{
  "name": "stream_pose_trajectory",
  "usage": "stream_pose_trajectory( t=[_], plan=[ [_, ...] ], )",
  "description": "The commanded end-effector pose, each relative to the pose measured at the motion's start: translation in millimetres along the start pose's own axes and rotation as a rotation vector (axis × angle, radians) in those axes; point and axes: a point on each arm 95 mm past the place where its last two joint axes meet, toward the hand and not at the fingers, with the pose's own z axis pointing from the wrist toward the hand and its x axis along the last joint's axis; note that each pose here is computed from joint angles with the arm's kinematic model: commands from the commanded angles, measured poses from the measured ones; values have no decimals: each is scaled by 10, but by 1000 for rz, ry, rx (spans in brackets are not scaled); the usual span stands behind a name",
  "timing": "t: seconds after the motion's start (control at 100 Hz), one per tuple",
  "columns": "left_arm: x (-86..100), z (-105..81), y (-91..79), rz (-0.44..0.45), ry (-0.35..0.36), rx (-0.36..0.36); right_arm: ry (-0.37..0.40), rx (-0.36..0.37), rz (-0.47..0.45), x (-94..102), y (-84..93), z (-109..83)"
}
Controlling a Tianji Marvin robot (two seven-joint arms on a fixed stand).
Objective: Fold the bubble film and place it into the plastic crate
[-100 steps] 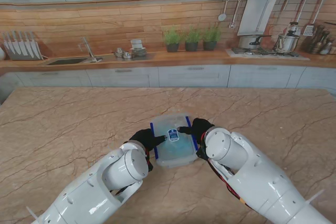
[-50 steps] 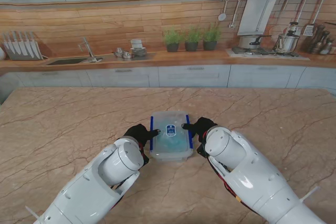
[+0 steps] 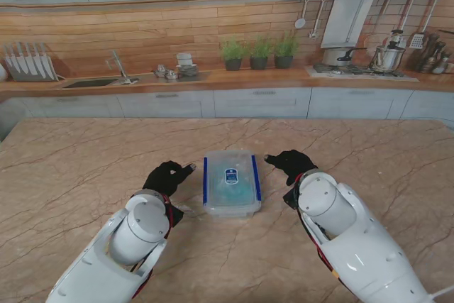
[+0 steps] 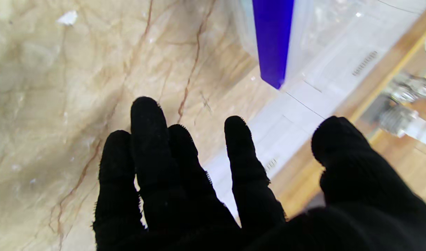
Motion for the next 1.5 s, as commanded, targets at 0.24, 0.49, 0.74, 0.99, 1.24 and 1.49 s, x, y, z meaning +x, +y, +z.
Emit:
stream_pose_trajectory(
  t=[0.24,0.49,0.74,0.99,1.24,1.49],
  plan=[
    [-195,-350,-156,-50,153,-17,298,-104,17,-57,39,-339],
    [-242,-639,-181,-128,443,-50,538,-77,80,-26,-61,-728],
    [-267,-761,-245,33,659,30,780,-48,29,-65,-167,-1039],
    [-303,-669,-272,68,792,31,902,-57,-3,-113,-222,-1213],
    [-389,-724,-389,106,866,-2,915,-55,69,-133,-213,-1223],
    [-405,-805,-408,143,888,-58,921,-100,122,-120,-198,-1224]
  ],
)
